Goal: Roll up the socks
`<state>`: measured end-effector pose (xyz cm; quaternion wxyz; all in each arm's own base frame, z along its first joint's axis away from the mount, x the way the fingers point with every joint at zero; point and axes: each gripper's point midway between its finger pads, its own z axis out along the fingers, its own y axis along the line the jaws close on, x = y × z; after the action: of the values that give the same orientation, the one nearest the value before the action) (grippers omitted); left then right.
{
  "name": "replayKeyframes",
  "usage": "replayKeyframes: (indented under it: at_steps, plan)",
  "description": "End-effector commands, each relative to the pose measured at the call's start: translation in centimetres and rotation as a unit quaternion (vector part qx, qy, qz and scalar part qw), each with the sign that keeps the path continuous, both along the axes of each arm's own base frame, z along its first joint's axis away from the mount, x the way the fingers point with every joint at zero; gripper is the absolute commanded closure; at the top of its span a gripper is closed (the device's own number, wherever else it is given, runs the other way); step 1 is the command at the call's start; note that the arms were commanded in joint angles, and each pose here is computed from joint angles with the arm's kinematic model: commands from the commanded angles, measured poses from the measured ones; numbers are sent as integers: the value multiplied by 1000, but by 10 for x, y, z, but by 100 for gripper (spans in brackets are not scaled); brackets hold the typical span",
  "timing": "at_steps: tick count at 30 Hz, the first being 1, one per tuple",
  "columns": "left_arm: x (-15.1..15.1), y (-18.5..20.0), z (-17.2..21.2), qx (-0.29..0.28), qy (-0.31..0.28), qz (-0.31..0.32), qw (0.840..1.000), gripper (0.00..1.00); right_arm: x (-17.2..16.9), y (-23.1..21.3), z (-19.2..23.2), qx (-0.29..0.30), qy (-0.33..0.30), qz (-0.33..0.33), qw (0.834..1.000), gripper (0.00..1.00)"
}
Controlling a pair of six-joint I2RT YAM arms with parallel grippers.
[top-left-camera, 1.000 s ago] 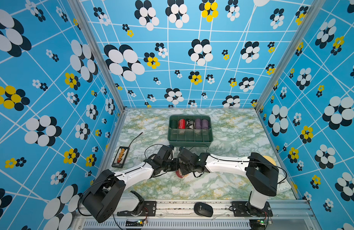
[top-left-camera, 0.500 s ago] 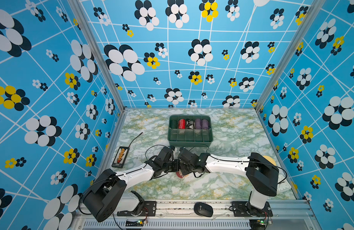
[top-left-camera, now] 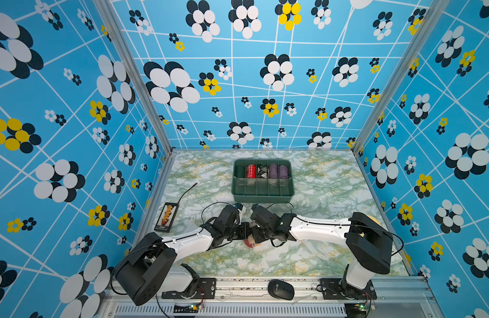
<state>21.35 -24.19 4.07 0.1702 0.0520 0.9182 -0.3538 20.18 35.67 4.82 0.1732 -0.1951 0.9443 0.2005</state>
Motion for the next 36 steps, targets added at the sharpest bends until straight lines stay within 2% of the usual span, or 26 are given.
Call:
replayKeyframes:
  at_steps: [1, 7, 13, 17, 24, 30, 36]
  plan:
    - [-65, 35, -62, 95, 128, -32, 987, 100, -11, -3, -4, 21, 32, 4, 999, 72]
    - [-64, 37, -64, 97, 129, -31, 986, 100, -4, -8, 11, 92, 46, -16, 995, 63]
    - [-63, 36, -64, 96, 128, -31, 987, 100, 5, -27, 14, 151, 64, -60, 985, 60]
    - [-63, 36, -64, 96, 126, -31, 987, 100, 8, -38, 8, 195, 88, -90, 973, 58]
    - [-62, 35, -64, 93, 125, -31, 987, 100, -1, -24, -4, 252, 139, -85, 954, 57]
    - [-64, 37, -64, 95, 125, -29, 987, 100, -3, -19, -13, 307, 157, -100, 933, 56]
    - [-64, 37, -64, 95, 126, -30, 987, 100, -3, -19, -17, 332, 162, -109, 923, 54]
